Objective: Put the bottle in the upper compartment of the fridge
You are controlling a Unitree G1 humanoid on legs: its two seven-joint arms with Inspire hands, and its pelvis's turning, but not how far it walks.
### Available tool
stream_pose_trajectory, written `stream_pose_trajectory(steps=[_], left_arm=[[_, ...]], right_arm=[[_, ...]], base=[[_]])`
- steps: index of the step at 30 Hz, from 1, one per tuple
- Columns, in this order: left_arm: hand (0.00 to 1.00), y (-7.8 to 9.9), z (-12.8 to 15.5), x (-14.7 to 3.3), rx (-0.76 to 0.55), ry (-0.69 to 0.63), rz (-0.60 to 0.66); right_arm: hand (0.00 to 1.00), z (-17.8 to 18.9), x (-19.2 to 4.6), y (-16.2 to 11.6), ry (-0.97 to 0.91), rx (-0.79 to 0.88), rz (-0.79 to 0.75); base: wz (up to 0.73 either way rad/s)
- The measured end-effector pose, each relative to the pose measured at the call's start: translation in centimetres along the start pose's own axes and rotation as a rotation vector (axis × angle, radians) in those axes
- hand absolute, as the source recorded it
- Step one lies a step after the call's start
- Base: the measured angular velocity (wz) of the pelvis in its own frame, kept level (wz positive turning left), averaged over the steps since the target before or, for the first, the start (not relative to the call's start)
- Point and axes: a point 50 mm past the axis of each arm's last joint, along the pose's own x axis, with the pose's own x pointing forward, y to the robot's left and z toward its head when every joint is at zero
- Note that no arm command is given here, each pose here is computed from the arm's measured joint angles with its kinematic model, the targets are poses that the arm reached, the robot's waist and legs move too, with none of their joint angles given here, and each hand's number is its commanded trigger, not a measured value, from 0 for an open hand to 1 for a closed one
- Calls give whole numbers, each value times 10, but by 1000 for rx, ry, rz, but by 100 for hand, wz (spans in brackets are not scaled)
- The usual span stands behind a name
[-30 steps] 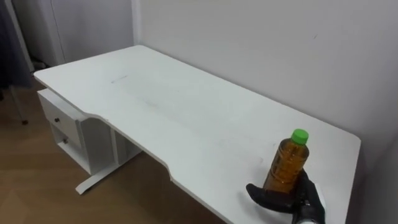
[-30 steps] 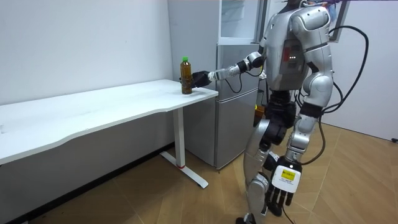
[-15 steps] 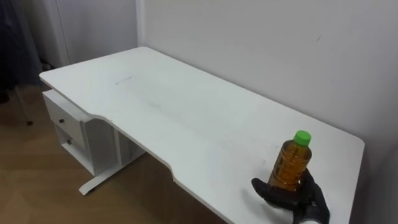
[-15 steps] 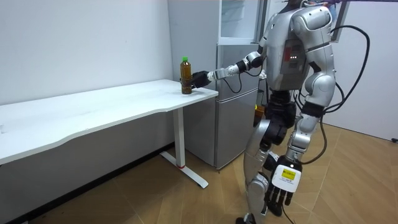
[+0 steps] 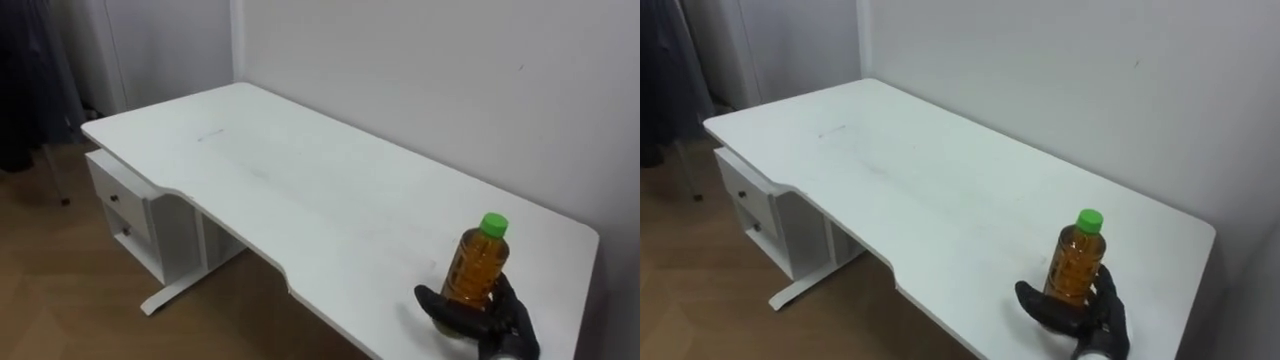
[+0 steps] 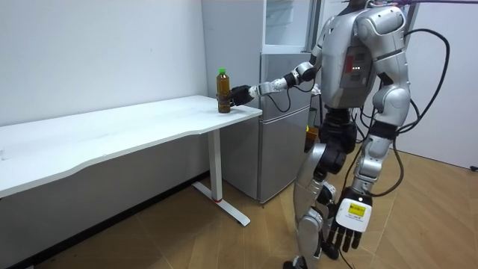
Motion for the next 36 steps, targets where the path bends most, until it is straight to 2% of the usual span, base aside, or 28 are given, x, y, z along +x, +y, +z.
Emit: stream_pose_trajectory(steps=[4,10,25,30,36], left_arm=[[0,0,0,0,-40,0,-2],[0,3,0,0,-104,-2,11],[0,13,0,0,-100,-9,64],[0,13,1,0,-120,-14,50],[0,16,-7,-2,-170,-7,72]], right_arm=[[100,-7,3,-13,9,-63,-61],[100,-7,4,-16,12,-76,-97],[100,-5,6,-15,6,-85,-114],[100,2,6,-10,-15,-70,-79],[100,13,-5,15,-33,-17,104]], base=[[0],[2],[0],[-5],[-14]])
